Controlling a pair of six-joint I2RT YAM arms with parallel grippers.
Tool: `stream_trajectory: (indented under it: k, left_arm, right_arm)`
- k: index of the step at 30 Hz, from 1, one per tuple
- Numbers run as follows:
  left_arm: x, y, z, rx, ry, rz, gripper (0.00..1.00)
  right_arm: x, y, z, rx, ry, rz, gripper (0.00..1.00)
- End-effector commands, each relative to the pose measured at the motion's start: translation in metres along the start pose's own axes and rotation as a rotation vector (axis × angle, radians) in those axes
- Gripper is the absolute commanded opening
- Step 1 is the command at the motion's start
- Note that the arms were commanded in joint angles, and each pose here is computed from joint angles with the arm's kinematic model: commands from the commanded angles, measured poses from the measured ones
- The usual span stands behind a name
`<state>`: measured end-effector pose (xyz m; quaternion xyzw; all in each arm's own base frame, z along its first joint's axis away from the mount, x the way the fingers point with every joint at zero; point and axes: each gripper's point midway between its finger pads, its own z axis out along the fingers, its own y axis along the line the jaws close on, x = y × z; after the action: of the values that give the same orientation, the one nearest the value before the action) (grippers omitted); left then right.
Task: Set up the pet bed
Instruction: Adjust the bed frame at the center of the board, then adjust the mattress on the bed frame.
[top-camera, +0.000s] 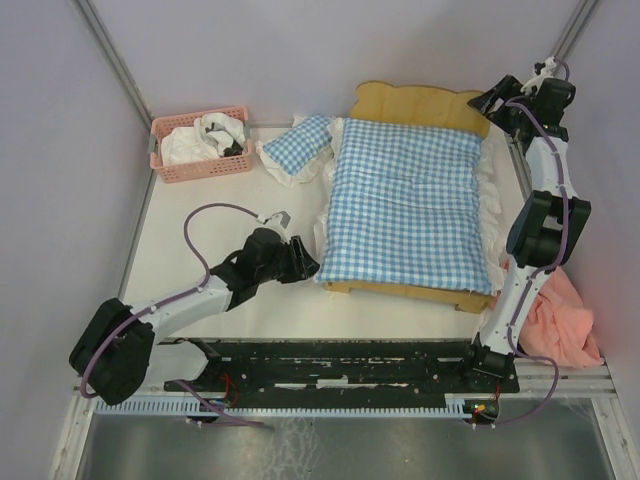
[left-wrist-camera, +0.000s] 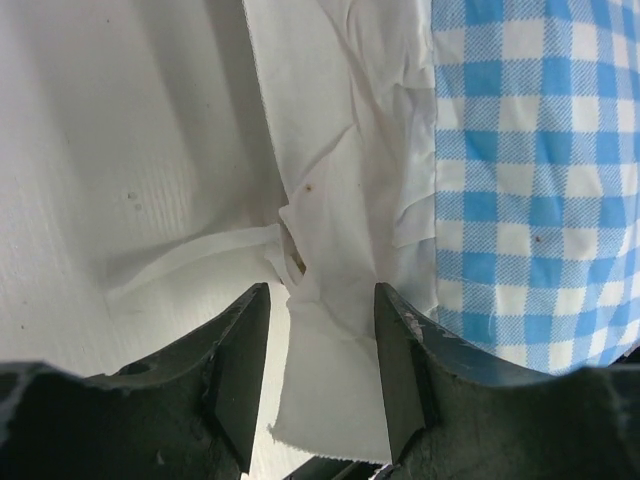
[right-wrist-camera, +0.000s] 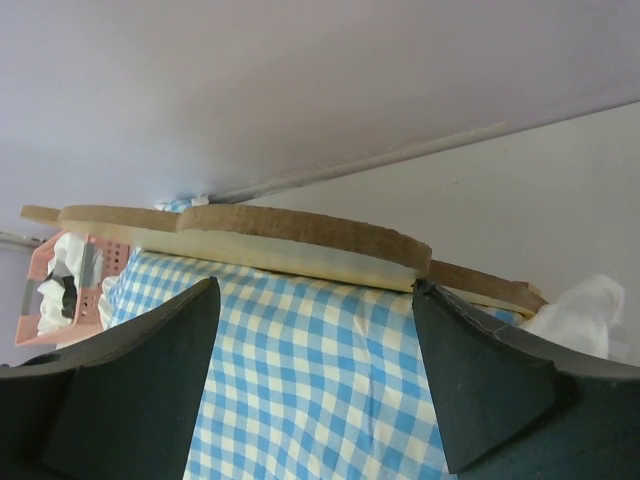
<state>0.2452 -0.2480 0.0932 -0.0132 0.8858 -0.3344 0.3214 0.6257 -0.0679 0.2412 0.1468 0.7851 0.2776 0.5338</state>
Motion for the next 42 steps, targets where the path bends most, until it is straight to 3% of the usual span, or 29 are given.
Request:
stream_trajectory:
  k: [1,6,10,15,17,23,28,32,38,42]
  left_arm:
    - [0.002,-0.021,-0.005,0.122,-0.016,-0.027,0.52]
    - [0.011,-0.028,-0.003,0.172,-0.007,-0.053,0.52]
    - [0.015,-0.036,-0.001,0.197,0.001,-0.060,0.51]
    - [0.010,-0.027,0.000,0.145,-0.029,-0.067,0.51]
    - [0.003,-0.015,-0.001,0.075,-0.079,-0.070,0.52]
    - [-0.030,-0.001,-0.007,-0.036,-0.185,-0.055,0.64]
    - [-0.077,-0.002,-0.009,-0.048,-0.253,-0.040,0.67]
    - [-0.114,-0.007,-0.007,0.021,-0.275,-0.065,0.67]
    - [-0.152,-0.014,0.020,0.107,-0.266,-0.131,0.65]
    - [-0.165,-0.027,0.045,0.170,-0.230,-0.116,0.65]
  right_arm:
    - [0.000,0.059,-0.001,-0.219,0.012,-0.109,0.86]
    - [0.019,0.067,0.003,-0.208,0.073,-0.127,0.87]
    - [0.022,0.057,-0.004,-0.105,0.089,-0.095,0.87]
    - [0.029,0.041,-0.037,0.134,0.123,0.067,0.87]
    - [0.052,0.039,-0.054,0.208,0.169,0.160,0.86]
    - [0.098,0.048,-0.122,0.428,0.128,0.358,0.85]
    - [0.136,0.039,-0.207,0.755,0.114,0.529,0.84]
    - [0.160,0.044,-0.274,0.875,0.078,0.597,0.81]
    - [0.207,0.038,-0.349,0.948,-0.014,0.679,0.76]
    - [0.229,0.035,-0.369,0.936,-0.024,0.697,0.77]
